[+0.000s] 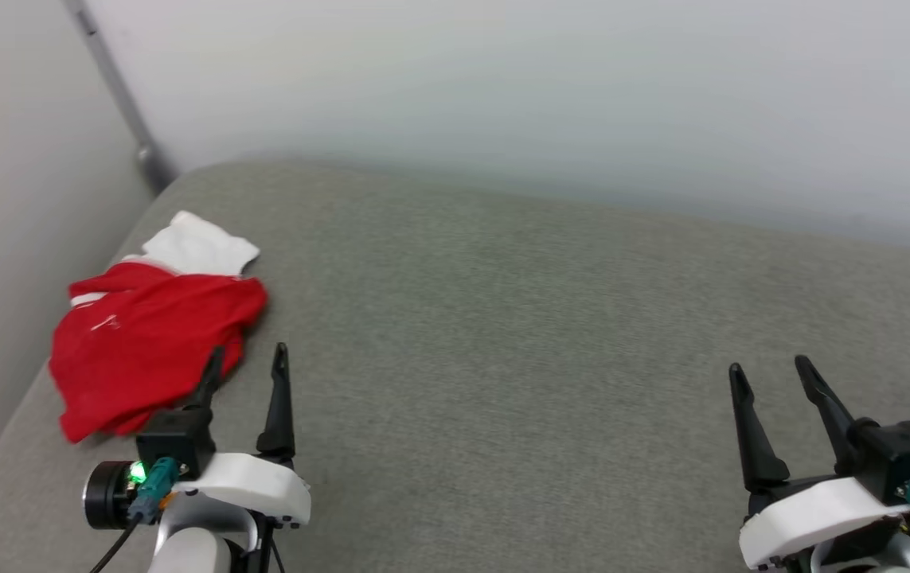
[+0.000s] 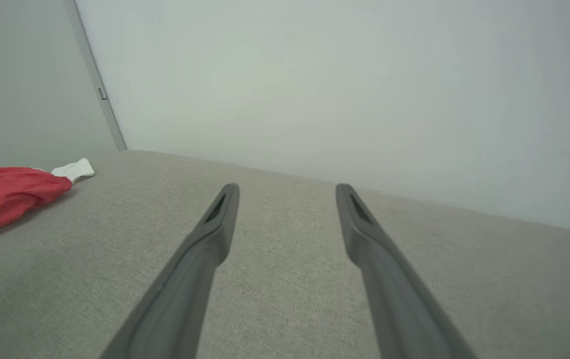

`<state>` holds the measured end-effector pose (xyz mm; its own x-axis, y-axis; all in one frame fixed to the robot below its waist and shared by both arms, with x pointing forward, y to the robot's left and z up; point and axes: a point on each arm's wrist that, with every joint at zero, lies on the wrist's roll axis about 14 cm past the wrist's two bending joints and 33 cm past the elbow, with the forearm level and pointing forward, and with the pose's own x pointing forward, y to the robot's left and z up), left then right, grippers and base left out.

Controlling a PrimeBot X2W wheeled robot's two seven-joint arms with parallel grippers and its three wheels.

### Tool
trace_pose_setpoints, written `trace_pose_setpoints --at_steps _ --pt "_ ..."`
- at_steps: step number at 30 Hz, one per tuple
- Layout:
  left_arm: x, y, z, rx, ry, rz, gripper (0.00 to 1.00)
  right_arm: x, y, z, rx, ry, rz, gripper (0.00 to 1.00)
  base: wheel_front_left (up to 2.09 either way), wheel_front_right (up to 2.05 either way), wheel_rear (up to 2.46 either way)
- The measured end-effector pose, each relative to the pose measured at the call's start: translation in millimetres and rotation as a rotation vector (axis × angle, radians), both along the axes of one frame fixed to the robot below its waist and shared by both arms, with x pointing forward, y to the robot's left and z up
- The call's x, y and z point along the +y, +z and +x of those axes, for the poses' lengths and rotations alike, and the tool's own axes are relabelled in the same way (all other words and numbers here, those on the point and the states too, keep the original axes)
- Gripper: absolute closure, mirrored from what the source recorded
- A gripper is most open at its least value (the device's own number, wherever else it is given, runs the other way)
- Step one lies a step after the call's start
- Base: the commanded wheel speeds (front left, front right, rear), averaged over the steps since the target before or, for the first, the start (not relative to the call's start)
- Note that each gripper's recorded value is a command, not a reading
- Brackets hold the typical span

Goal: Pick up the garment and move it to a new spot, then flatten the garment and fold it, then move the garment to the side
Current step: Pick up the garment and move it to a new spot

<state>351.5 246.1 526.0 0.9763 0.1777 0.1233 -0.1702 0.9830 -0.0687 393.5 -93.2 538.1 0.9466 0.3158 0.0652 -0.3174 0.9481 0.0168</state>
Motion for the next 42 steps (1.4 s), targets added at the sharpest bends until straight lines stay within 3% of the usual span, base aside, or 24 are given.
trace_pose_setpoints --at_steps 12,23,34,42 --pt "77.6 -2.6 -66.4 0.001 0.27 -0.027 0.0 103.6 6.6 6.9 -0.024 0.29 -0.018 0.0 0.0 0.0 0.0" --pt "109.2 -8.8 -110.5 0.026 0.422 -0.018 0.0 162.3 3.2 4.2 -0.018 0.453 -0.023 0.0 0.0 0.0 0.0" --pt "110.9 -1.0 -100.4 0.02 0.4 0.014 0.0 166.9 -1.2 8.0 -0.007 0.463 -0.023 0.0 0.0 0.0 0.0" --pt "119.8 54.8 -31.9 -0.045 0.287 0.109 0.0 160.3 -1.9 27.7 -0.01 0.427 -0.033 0.0 0.0 0.0 0.0"
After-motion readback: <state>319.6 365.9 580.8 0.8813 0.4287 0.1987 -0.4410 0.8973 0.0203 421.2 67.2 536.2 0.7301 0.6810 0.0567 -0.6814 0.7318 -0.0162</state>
